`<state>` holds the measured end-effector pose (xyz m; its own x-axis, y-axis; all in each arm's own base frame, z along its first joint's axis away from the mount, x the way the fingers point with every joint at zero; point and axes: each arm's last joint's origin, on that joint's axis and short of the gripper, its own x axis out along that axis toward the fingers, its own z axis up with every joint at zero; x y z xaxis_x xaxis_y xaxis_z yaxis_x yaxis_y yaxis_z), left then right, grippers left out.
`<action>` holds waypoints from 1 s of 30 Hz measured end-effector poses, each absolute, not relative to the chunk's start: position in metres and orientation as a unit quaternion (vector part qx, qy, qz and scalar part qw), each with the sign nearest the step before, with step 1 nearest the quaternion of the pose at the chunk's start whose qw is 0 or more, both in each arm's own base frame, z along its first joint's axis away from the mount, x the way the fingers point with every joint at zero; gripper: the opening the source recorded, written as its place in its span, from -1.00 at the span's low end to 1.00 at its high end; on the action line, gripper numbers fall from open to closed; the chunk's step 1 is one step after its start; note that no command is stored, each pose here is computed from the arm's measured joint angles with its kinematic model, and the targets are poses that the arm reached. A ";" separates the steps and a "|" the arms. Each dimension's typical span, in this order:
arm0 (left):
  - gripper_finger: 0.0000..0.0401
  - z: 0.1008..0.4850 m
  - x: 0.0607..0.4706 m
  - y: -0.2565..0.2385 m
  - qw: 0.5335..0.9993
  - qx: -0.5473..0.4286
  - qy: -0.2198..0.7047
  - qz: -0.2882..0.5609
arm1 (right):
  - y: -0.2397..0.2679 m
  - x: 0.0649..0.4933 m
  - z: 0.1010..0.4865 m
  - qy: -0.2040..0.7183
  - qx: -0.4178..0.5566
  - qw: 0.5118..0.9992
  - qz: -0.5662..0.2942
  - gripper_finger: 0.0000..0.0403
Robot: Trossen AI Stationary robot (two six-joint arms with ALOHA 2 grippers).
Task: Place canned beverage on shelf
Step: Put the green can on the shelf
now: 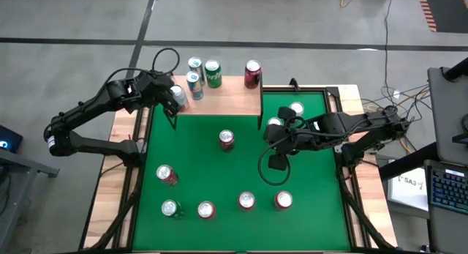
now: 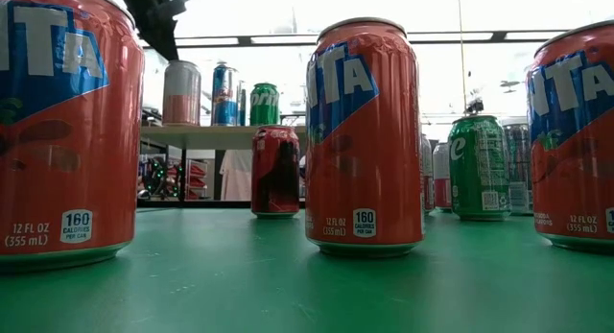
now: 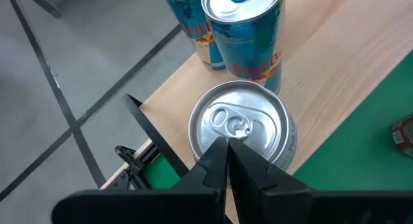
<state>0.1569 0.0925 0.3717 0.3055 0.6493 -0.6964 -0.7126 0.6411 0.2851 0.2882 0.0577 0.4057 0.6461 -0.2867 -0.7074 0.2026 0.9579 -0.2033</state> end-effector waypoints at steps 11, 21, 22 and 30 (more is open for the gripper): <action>-1.00 0.380 0.149 0.089 0.824 -0.006 0.393 0.410 | 0.060 0.310 0.378 0.355 -0.081 0.922 -0.130 -0.94; -1.00 0.389 0.130 0.079 0.871 0.066 0.268 0.407 | 0.031 0.344 0.359 0.229 -0.067 0.958 -0.157 -0.94; -1.00 0.387 0.129 0.078 0.873 0.071 0.261 0.405 | 0.025 0.349 0.360 0.212 -0.061 0.963 -0.154 -0.94; -1.00 0.373 0.124 0.075 0.878 0.098 0.245 0.400 | -0.014 0.394 0.342 0.127 -0.049 0.983 -0.119 -0.94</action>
